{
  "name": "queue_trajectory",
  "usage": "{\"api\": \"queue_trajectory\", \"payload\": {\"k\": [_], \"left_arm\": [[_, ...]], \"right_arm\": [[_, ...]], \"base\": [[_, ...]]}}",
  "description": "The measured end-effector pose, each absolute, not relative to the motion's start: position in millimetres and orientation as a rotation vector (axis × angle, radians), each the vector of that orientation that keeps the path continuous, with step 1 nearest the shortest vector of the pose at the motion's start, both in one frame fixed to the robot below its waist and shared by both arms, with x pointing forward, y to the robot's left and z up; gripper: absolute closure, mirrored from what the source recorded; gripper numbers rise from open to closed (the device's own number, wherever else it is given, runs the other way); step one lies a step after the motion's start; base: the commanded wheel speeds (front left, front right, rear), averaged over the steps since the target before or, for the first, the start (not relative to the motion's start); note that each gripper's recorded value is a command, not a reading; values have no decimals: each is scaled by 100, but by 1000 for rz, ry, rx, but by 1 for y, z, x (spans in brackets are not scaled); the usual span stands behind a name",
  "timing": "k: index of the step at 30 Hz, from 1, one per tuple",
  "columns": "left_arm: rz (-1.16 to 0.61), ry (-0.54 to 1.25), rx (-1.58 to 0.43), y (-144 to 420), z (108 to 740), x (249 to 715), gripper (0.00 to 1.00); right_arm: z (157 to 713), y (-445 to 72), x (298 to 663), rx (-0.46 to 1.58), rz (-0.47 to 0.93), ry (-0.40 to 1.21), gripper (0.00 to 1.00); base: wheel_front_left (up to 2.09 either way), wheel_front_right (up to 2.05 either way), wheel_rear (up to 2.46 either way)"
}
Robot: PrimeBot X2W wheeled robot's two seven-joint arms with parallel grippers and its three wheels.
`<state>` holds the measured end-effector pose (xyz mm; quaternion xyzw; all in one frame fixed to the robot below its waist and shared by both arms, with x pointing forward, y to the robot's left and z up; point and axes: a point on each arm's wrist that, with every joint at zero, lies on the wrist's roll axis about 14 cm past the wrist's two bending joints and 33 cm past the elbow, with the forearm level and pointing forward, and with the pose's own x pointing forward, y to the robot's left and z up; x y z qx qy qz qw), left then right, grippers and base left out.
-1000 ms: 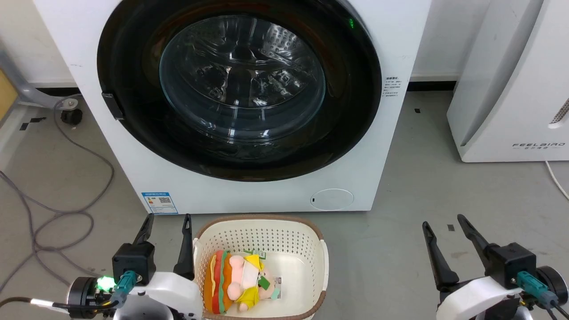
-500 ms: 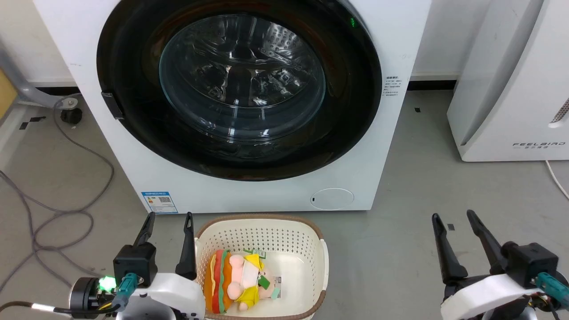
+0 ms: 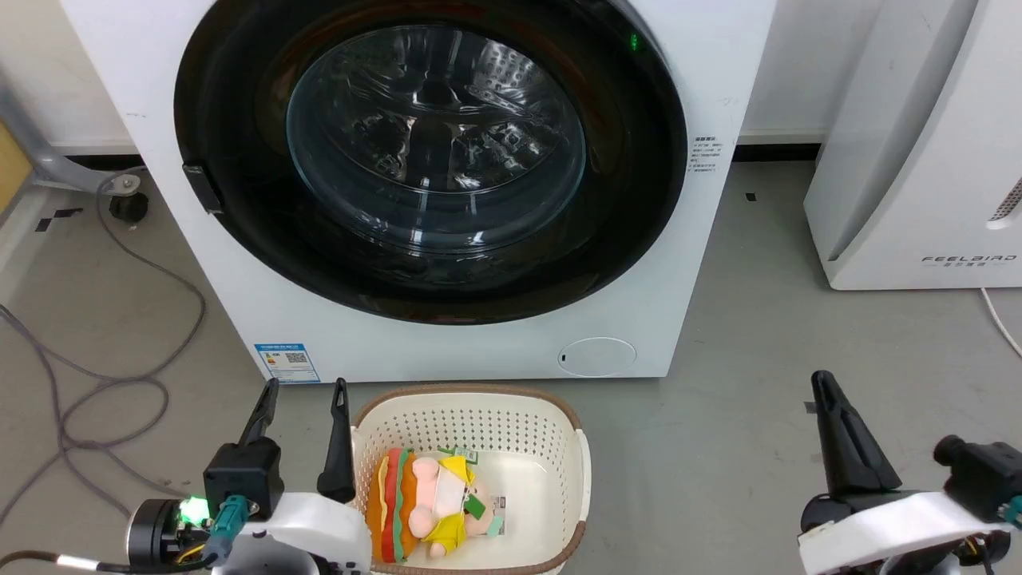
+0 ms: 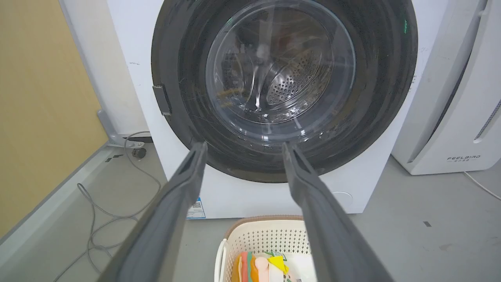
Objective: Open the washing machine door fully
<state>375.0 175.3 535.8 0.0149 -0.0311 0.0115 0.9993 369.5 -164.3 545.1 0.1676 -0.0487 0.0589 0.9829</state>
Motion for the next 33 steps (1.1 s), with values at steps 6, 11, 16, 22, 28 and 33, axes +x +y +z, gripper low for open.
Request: {"api": "queue_trajectory", "payload": {"k": [6,11,16,22,28,33], "left_arm": [[24,-73,29,174,537,375,0],[27,-79,23,174,537,375,0],[30,-86,22,174,537,375,0],[37,-96,23,176,538,377,0],[51,-93,25,179,535,379,0],[64,-95,26,182,534,383,0]], "right_arm": [[548,-166,370,527,113,-117,100],[550,-170,370,691,101,-131,100],[544,-179,372,825,71,-120,100],[534,-190,379,957,30,-97,100],[533,-201,395,1038,3,-103,100],[532,-210,410,1105,-19,-108,100]], "base": [[0,0,0],[0,0,0],[0,0,0],[0,0,0],[0,0,0],[0,0,0]]}}
